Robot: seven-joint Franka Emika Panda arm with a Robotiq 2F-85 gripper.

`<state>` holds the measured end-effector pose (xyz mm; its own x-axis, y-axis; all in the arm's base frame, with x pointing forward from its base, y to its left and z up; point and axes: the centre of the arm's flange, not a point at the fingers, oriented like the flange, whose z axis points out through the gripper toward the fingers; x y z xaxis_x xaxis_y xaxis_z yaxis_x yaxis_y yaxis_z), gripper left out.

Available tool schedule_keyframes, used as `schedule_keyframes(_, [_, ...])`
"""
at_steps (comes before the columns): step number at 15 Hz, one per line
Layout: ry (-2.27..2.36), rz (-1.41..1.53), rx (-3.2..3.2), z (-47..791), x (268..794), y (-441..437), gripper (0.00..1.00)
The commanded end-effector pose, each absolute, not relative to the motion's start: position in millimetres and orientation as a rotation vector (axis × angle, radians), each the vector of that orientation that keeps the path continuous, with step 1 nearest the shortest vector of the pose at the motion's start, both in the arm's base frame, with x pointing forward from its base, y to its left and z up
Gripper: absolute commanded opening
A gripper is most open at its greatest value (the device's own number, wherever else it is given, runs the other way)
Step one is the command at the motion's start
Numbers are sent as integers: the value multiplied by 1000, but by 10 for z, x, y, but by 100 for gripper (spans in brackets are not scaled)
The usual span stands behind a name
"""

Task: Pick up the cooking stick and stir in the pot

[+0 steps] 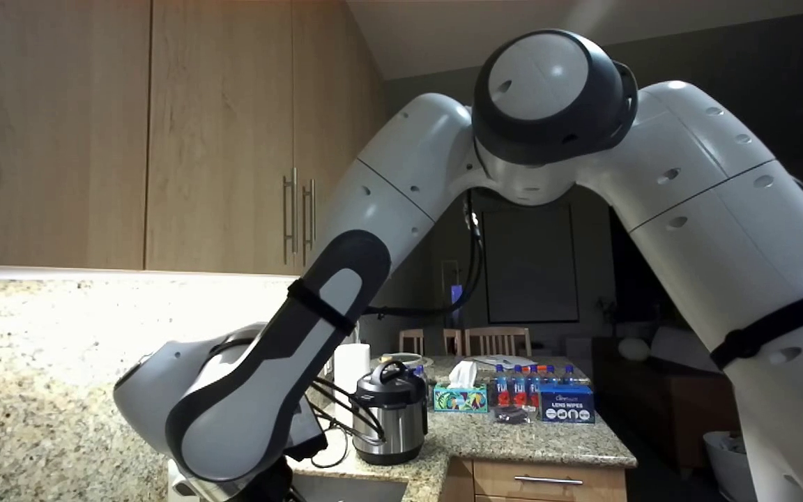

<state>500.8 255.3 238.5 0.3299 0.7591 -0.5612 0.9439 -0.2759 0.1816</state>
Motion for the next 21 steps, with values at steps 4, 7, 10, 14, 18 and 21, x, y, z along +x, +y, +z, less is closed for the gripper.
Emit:
schedule_keyframes(4, [1517,-500,2088,2437,4757,2493,9])
schedule_keyframes(7, [1545,-487,2081,2432,4743,2631,9])
schedule_keyframes(10, [1568,-476,2048,2416,4717,2858,9])
schedule_keyframes(14, [1601,-453,2013,2393,4726,3180,9])
schedule_keyframes(18, [1536,-387,2048,2400,4912,3308,9])
schedule_keyframes(21, [1459,-325,2028,2455,5004,3270,9])
